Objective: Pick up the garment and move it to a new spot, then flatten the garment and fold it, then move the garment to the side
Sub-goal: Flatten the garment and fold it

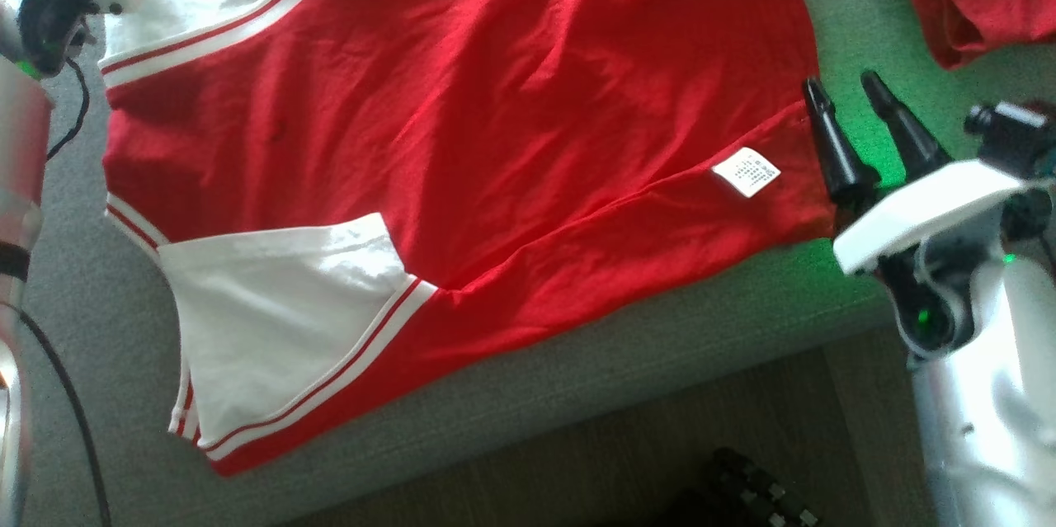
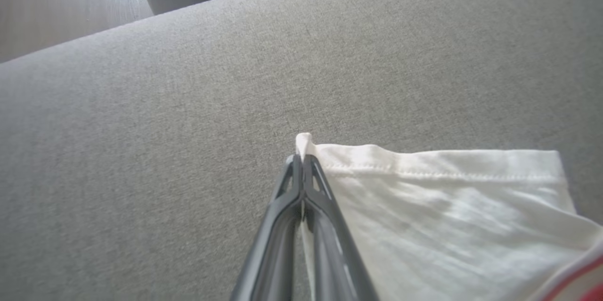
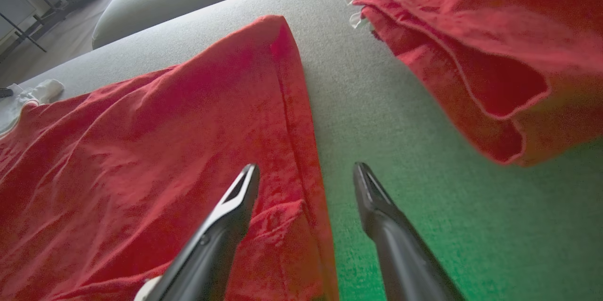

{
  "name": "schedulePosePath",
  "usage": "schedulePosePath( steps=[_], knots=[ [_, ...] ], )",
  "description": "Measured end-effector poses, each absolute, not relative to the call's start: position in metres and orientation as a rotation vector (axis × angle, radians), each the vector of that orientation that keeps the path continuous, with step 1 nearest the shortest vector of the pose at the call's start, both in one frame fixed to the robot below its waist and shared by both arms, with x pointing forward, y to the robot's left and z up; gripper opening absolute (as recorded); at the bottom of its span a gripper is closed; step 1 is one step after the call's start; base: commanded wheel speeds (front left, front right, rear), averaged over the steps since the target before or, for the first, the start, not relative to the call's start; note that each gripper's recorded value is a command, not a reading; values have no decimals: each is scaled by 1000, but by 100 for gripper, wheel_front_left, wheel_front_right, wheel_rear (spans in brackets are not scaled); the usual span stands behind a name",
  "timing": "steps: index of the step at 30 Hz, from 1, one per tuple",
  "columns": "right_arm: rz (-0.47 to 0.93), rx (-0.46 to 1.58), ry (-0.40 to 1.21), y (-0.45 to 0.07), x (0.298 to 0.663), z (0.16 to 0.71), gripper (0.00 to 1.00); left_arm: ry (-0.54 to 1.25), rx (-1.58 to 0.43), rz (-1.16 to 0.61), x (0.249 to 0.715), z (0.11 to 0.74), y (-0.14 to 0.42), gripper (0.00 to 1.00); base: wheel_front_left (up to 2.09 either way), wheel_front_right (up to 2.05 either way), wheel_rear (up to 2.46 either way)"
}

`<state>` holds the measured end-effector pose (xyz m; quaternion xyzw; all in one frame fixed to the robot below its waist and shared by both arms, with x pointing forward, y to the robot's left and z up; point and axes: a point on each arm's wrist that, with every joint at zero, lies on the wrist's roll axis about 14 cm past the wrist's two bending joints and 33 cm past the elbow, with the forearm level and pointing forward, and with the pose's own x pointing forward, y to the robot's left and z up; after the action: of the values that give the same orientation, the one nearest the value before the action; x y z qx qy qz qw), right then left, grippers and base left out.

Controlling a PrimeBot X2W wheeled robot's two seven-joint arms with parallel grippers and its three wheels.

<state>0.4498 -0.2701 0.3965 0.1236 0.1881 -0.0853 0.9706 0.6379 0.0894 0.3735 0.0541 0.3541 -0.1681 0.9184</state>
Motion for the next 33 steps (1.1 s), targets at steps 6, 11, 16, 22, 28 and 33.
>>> schedulePosePath(
  steps=[6,11,16,22,28,33],
  knots=[
    [-160,300,378,-271,484,408,100,669,117,-356,642,379,87,0,0,0,0],
    [-132,363,380,-262,514,412,100,639,114,-351,646,390,92,0,0,0,0],
    [-106,387,405,-251,535,406,100,619,108,-356,645,394,89,0,0,0,0],
    [-88,393,438,-245,557,399,95,616,116,-367,646,392,90,0,0,0,0],
    [-74,393,459,-237,572,393,75,600,115,-369,650,395,90,0,0,0,0],
    [-58,402,458,-231,579,394,35,608,129,-369,647,391,92,0,0,0,0]
  ],
)
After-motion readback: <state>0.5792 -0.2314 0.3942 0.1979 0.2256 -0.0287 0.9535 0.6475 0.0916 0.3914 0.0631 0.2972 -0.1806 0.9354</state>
